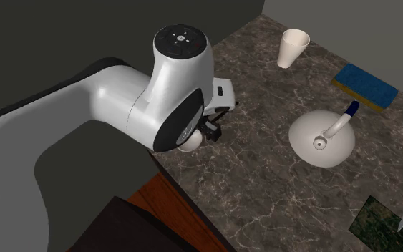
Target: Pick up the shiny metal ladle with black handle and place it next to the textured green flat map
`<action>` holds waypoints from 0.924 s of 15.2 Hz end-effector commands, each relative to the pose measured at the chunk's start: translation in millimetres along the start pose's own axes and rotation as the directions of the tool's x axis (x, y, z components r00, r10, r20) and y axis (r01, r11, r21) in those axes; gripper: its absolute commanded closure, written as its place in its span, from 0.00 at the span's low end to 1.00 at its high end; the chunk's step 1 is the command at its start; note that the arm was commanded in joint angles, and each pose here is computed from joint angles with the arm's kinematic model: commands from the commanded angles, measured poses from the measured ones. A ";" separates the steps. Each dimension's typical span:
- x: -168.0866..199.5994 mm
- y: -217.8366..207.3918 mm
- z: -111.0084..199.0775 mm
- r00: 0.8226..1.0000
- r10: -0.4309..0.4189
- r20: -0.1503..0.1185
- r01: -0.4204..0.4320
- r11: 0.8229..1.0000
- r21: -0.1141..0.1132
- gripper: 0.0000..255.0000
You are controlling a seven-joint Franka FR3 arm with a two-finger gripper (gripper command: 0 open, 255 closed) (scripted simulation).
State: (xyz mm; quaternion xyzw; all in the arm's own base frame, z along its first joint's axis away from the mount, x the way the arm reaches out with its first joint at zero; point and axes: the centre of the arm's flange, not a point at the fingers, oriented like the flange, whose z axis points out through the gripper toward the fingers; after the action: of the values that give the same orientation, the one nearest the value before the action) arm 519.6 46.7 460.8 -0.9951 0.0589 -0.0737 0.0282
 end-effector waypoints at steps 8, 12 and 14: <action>77.1 -6.3 93.4 0.993 0.118 0.021 -0.118 0.993 0.012 0.00; 83.7 -6.6 117.7 0.991 0.128 0.024 -0.129 0.992 0.013 0.00; 83.5 -6.8 128.2 0.991 0.128 0.024 -0.129 0.992 0.013 0.00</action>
State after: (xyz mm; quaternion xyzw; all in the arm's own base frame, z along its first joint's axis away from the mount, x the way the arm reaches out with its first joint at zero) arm 621.9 47.7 351.7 -0.9899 0.1218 -0.0607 0.0409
